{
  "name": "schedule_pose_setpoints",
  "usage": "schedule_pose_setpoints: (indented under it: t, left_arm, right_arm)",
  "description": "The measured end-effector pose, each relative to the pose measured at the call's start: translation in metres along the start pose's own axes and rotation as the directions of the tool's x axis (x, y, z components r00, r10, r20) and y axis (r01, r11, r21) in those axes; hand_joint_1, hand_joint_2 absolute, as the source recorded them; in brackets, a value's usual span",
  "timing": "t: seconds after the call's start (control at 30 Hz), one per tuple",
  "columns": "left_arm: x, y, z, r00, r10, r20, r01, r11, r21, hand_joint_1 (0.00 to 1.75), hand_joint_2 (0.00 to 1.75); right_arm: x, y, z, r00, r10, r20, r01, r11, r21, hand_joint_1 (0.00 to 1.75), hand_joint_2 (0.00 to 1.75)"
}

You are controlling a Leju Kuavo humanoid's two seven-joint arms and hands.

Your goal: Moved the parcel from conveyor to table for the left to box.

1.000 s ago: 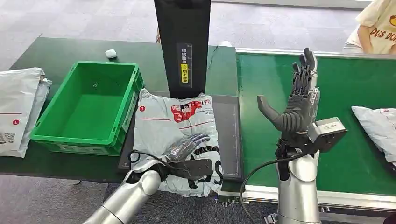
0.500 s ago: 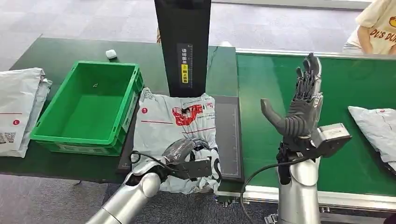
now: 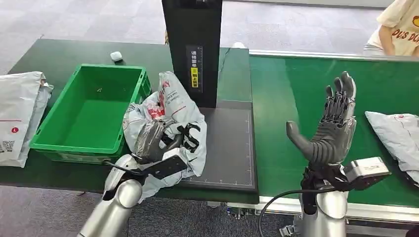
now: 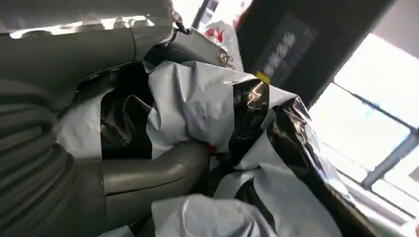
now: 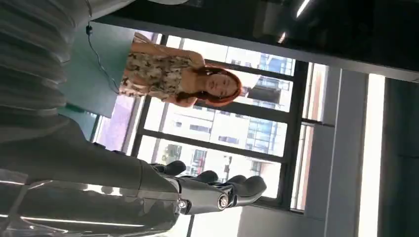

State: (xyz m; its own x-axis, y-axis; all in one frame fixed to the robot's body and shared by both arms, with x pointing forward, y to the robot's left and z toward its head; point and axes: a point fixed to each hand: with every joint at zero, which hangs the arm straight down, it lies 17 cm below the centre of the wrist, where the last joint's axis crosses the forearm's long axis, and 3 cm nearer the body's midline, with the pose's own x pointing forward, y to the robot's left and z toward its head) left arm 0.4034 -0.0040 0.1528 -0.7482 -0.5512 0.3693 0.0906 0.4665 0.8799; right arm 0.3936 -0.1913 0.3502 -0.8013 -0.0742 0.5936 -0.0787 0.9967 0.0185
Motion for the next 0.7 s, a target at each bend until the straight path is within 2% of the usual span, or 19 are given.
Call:
schedule_pose_setpoints:
  t: [0.13,0.3,0.47,0.7]
  left_arm:
    - [0.002,0.056,-0.004,0.995,-0.094,0.027,0.087,0.976,0.199,1.75,1.75]
    - [0.034,0.138,0.002,0.965,-0.251,0.070,0.198,0.880,0.431,1.75,1.75]
    - [0.052,0.168,0.011,0.953,-0.293,0.082,0.214,0.837,0.503,1.75,1.75]
    - [0.059,0.178,0.016,0.947,-0.308,0.086,0.219,0.821,0.527,1.75,1.75]
  right_arm:
    - [0.004,-0.006,-0.002,1.000,0.003,0.010,-0.003,1.000,-0.020,0.00,1.75]
    - [0.006,-0.012,-0.004,1.000,0.002,0.010,-0.001,0.999,-0.040,0.00,1.75]
    - [0.006,-0.013,-0.004,1.000,0.000,0.011,0.001,0.999,-0.043,0.00,1.75]
    - [0.006,-0.013,-0.004,1.000,0.000,0.011,0.001,0.999,-0.043,0.00,1.75]
